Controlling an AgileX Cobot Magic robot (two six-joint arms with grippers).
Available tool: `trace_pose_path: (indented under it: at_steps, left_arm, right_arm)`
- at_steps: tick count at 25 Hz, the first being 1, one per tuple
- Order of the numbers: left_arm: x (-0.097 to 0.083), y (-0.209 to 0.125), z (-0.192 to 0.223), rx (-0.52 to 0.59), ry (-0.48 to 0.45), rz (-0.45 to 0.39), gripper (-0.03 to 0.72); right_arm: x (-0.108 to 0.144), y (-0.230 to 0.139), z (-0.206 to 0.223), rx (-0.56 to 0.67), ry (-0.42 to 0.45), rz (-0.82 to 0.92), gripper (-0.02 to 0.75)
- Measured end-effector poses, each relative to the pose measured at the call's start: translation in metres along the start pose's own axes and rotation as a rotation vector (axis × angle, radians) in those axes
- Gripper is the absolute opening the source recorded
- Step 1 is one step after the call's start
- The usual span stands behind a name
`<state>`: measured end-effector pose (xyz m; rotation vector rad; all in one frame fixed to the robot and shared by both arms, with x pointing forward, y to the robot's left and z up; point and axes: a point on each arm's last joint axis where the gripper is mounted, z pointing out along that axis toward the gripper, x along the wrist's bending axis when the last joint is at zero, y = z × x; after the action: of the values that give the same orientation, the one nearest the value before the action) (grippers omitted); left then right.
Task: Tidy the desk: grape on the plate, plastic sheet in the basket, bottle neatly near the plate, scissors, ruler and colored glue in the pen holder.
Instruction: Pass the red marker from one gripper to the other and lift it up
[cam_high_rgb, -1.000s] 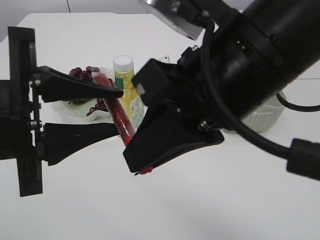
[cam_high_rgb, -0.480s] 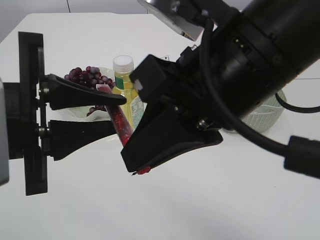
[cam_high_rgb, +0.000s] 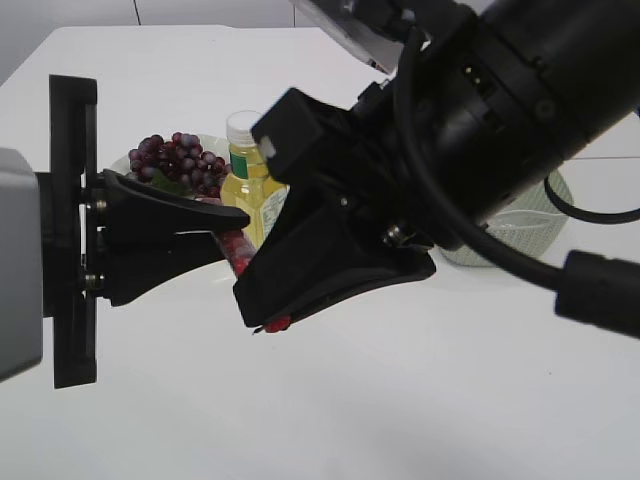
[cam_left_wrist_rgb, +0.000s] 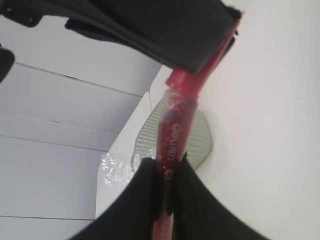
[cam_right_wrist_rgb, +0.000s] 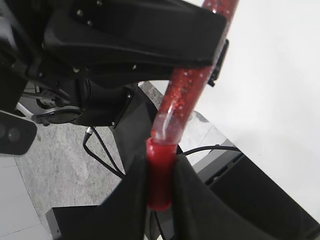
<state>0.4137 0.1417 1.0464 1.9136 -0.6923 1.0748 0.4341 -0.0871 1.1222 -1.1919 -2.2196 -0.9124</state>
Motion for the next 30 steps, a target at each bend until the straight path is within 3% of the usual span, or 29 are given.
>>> trace_pose_path:
  at_steps: [8,10,15,17,23,26,30]
  left_arm:
    - [0.0,-0.001,0.0,0.006,0.0,0.001,0.041]
    - [0.0,-0.001,0.0,0.01,-0.002,0.0,0.041]
    - [-0.001,-0.004,0.001,0.039,-0.002,-0.013,0.038]
    - [-0.001,-0.004,0.001,0.039,-0.002,-0.013,0.038]
    - [-0.001,-0.005,0.001,0.046,-0.001,-0.013,0.038]
    - [0.0,-0.006,0.001,0.06,-0.001,-0.017,0.038]
    - [-0.001,-0.007,0.001,0.068,-0.001,-0.017,0.038]
  right_arm:
    - [0.001,0.0,0.0,-0.003,0.008,0.006,0.101]
    - [0.001,0.001,0.0,-0.005,0.016,0.011,0.148]
    - [0.005,0.001,0.0,-0.007,0.053,0.02,0.402]
    - [0.005,0.001,0.0,-0.006,0.057,0.022,0.459]
    - [0.007,-0.003,-0.002,0.024,0.061,-0.036,0.498]
    - [0.006,-0.009,-0.006,0.049,0.011,-0.076,0.501]
    - [0.001,-0.018,-0.02,0.052,-0.141,-0.133,0.501]
